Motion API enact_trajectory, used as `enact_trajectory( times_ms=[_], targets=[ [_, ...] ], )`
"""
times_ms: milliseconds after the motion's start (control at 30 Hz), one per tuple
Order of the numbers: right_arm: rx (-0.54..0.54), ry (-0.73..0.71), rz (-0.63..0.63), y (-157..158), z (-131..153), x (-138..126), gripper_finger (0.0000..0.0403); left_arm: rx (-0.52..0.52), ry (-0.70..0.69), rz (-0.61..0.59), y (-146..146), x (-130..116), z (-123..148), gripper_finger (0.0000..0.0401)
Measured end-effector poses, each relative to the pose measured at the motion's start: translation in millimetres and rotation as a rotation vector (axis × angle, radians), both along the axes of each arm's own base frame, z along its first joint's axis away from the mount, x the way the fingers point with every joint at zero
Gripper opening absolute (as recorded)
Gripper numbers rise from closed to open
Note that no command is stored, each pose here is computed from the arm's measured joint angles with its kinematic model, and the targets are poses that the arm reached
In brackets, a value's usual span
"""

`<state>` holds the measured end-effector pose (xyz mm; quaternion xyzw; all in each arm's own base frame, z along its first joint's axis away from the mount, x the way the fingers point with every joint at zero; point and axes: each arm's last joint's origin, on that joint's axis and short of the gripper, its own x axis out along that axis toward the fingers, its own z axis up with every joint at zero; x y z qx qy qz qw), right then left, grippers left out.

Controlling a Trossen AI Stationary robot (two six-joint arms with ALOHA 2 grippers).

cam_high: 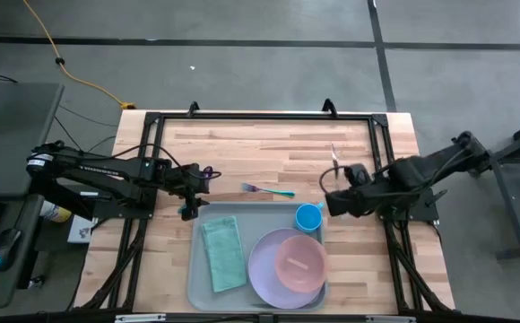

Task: Set up tray
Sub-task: Put the green patterned knife on the light blue napkin

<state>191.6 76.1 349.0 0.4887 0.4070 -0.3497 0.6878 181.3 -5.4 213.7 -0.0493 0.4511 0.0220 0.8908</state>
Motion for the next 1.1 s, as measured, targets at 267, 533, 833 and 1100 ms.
enact_trajectory(
  times_ms=[267, 533, 833, 1100],
  targets=[
    [-0.162, -0.190, 0.070, 11.7, 43.9, 42.7, 0.0000, -0.005, -0.033, -0.005, -0.3, 2.6, 1.9, 0.0211],
    [-0.198, -0.310, 0.168, 44.7, 40.4, 121.6, 0.0000, -0.024, -0.057, -0.016, -1.0, 4.3, 3.4, 0.0211],
    [-0.074, -0.505, 0.203, 99.3, 0.9, 194.0, 0.0000, -0.026, -0.072, -0.017, -1.0, 5.4, 4.4, 0.0211],
    [0.026, -0.497, 0.155, 134.5, -66.9, 233.4, 0.0000, -0.003, -0.157, -0.036, -1.1, 12.8, 24.9, 0.0211]
  ],
)
